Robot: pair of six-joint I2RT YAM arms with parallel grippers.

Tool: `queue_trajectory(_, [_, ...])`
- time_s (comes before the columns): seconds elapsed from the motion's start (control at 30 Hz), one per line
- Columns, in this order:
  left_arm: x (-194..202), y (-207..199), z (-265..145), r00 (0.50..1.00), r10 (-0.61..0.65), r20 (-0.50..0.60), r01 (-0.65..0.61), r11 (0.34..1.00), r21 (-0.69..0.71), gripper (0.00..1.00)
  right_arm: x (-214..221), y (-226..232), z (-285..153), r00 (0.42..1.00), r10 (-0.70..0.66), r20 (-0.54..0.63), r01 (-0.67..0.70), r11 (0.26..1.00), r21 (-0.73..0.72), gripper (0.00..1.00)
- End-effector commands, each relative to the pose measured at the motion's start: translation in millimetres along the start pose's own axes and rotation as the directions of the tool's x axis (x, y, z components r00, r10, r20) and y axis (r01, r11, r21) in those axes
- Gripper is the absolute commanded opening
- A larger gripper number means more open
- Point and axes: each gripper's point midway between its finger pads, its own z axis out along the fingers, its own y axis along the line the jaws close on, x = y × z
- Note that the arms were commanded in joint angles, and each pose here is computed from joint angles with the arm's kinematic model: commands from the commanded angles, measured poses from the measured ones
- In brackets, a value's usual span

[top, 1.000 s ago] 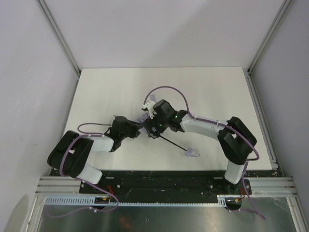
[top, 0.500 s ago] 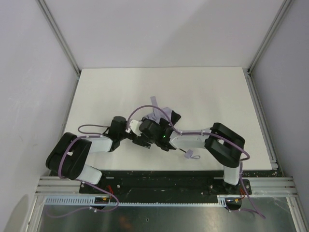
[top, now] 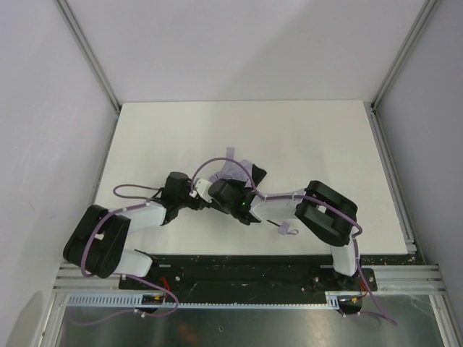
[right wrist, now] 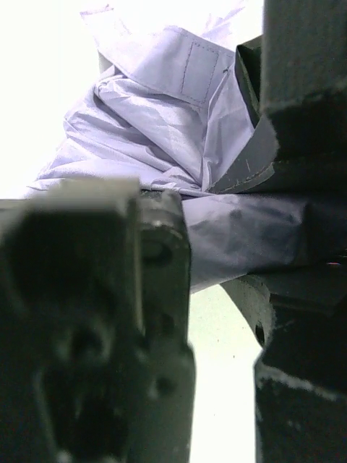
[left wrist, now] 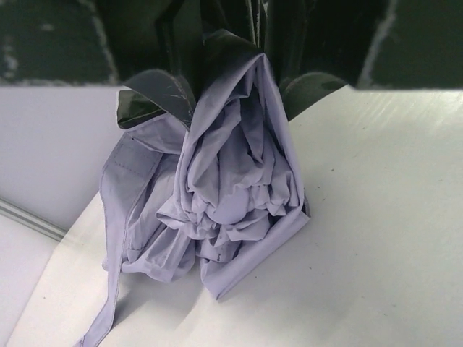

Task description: Put away the umbrella

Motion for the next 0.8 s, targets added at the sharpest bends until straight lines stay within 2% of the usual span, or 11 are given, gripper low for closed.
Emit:
queue_trajectory(0.0, [-11, 2, -13, 0.996, 0.057, 0.062, -0.055, 0.998, -0.037, 0.43, 50, 24, -3, 0.98, 0.117, -0.16, -0.149, 0.967, -0.207, 0.0])
queue_trajectory(0.07, [-17, -4, -18, 0.993, 0.078, 0.085, -0.078, 0.997, -0.01, 0.55, 55, 34, -6, 0.969, 0.166, -0.181, -0.216, 0.926, -0.311, 0.0])
queue_trajectory(0.2, [-30, -15, -33, 0.987, 0.093, 0.129, -0.1, 0.994, 0.05, 0.91, 53, 45, -16, 0.936, 0.278, -0.216, -0.349, 0.812, -0.467, 0.0])
queue_trajectory(0.23, [-33, -18, -38, 0.986, 0.095, 0.137, -0.105, 0.992, 0.066, 0.95, 53, 46, -18, 0.925, 0.303, -0.227, -0.378, 0.783, -0.494, 0.0])
queue_trajectory(0.3, [-37, -21, -46, 0.984, 0.101, 0.149, -0.115, 0.989, 0.094, 0.98, 54, 49, -21, 0.905, 0.342, -0.253, -0.426, 0.733, -0.531, 0.0])
queue_trajectory(0.5, [-34, -26, -62, 0.987, 0.091, 0.132, -0.111, 0.981, 0.158, 0.99, 60, 55, -20, 0.842, 0.42, -0.339, -0.539, 0.62, -0.57, 0.0])
queue_trajectory(0.77, [-20, -30, -56, 0.996, 0.073, 0.053, -0.081, 0.985, 0.154, 0.99, 70, 48, -8, 0.676, 0.57, -0.468, -0.725, 0.399, -0.561, 0.0])
